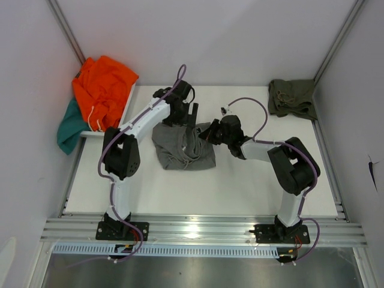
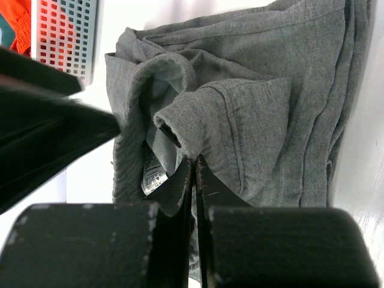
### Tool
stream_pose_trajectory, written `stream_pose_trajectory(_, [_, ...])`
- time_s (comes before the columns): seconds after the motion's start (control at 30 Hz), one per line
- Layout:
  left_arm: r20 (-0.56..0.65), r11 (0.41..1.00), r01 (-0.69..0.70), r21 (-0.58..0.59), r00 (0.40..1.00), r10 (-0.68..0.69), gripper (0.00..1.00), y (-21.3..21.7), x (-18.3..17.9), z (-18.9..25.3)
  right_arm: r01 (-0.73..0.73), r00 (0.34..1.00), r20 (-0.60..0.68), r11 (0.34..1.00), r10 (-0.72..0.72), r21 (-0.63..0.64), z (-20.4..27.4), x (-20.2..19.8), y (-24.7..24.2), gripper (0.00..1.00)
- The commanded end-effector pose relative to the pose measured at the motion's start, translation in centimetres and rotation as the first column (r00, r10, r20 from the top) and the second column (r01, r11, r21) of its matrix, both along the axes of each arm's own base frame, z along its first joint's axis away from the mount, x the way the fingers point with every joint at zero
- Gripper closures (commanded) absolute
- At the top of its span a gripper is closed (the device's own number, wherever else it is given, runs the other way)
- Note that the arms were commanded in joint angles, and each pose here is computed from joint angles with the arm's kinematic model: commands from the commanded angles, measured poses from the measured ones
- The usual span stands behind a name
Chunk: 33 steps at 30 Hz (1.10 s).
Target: Fold and stack the shorts
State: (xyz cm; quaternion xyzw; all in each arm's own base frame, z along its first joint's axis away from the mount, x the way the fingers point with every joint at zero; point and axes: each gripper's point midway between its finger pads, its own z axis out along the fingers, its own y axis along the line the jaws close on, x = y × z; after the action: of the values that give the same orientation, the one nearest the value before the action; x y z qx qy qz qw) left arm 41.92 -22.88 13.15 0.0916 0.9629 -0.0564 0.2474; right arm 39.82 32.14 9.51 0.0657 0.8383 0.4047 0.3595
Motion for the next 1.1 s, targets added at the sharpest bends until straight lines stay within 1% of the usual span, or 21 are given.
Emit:
stream_pose_trajectory(0.0, [-0.075, 1.000, 0.020, -0.015, 0.997, -0.021, 0.01, -0.4, -0.7, -1.6, 0.011, 0.999, 0.035, 1.000, -0.012, 0.013, 1.4, 1.0, 0.4, 1.00])
stream_pose_trajectory(0.2, [-0.097, 1.000, 0.009, -0.006, 0.995, -0.010, 0.01, -1.3, -0.3, -2.8, 0.024, 0.999, 0.035, 1.000, -0.024, 0.001, 1.1, 0.8, 0.0, 1.00])
stream_pose_trajectory(0.23, [-0.117, 1.000, 0.005, 0.007, 0.993, -0.004, 0.01, -1.3, -0.2, -3.9, 0.028, 0.999, 0.035, 1.000, -0.028, -0.002, 1.1, 0.7, -0.1, 1.00])
stream_pose_trajectory(0.27, [-0.125, 1.000, 0.005, 0.007, 0.992, -0.004, 0.01, -1.5, -0.1, -3.9, 0.031, 0.999, 0.034, 1.000, -0.031, -0.003, 1.0, 0.7, -0.1, 1.00])
stream_pose_trajectory(0.33, [-0.130, 1.000, 0.002, -0.010, 0.991, -0.004, 0.01, -1.8, -0.1, -3.8, 0.035, 0.999, 0.031, 0.999, -0.034, -0.010, 0.8, 0.5, -0.3, 1.00])
stream_pose_trajectory(0.37, [-0.114, 0.999, 0.008, -0.034, 0.993, -0.012, 0.01, -2.3, 0.2, -3.5, 0.035, 0.999, 0.024, 0.999, -0.035, -0.013, 0.5, 0.4, -0.3, 1.00])
stream_pose_trajectory(0.43, [-0.102, 0.999, 0.020, -0.042, 0.994, -0.024, 0.01, -2.6, 0.0, -3.3, 0.036, 0.999, 0.011, 0.999, -0.036, -0.019, -0.2, 0.2, -0.4, 1.00])
stream_pose_trajectory(0.53, [-0.094, 1.000, 0.021, -0.016, 0.995, -0.022, 0.01, -2.8, 0.2, -3.4, 0.034, 0.999, 0.002, 0.999, -0.034, -0.005, -0.7, 0.1, -0.3, 1.00])
stream_pose_trajectory(0.57, [-0.109, 1.000, 0.016, 0.003, 0.994, -0.016, 0.01, -2.6, 0.0, -4.1, 0.038, 0.999, -0.001, 0.999, -0.038, 0.000, -0.7, 0.0, -0.3, 1.00])
stream_pose_trajectory(0.67, [-0.104, 0.999, 0.001, 0.042, 0.995, 0.003, 0.03, -2.0, 0.5, -4.8, 0.045, 0.999, 0.003, 0.999, -0.045, -0.001, -0.7, 0.0, -0.4, 1.00])
stream_pose_trajectory(0.83, [-0.128, 0.997, 0.001, 0.077, 0.992, 0.009, 0.04, -1.6, 0.4, -6.8, 0.050, 0.999, 0.007, 0.999, -0.050, 0.001, -0.7, -0.2, -0.5, 1.00])
stream_pose_trajectory(0.93, [-0.142, 0.995, 0.007, 0.102, 0.990, 0.008, 0.07, -1.3, 0.4, -7.9, 0.050, 0.999, 0.006, 0.999, -0.050, 0.000, -0.9, -0.3, -0.6, 1.00])
stream_pose_trajectory(1.07, [-0.150, 0.994, 0.012, 0.108, 0.989, 0.005, 0.25, -1.1, 0.2, -8.5, 0.051, 0.999, 0.010, 0.999, -0.051, 0.000, -0.8, -0.4, -0.7, 1.00])
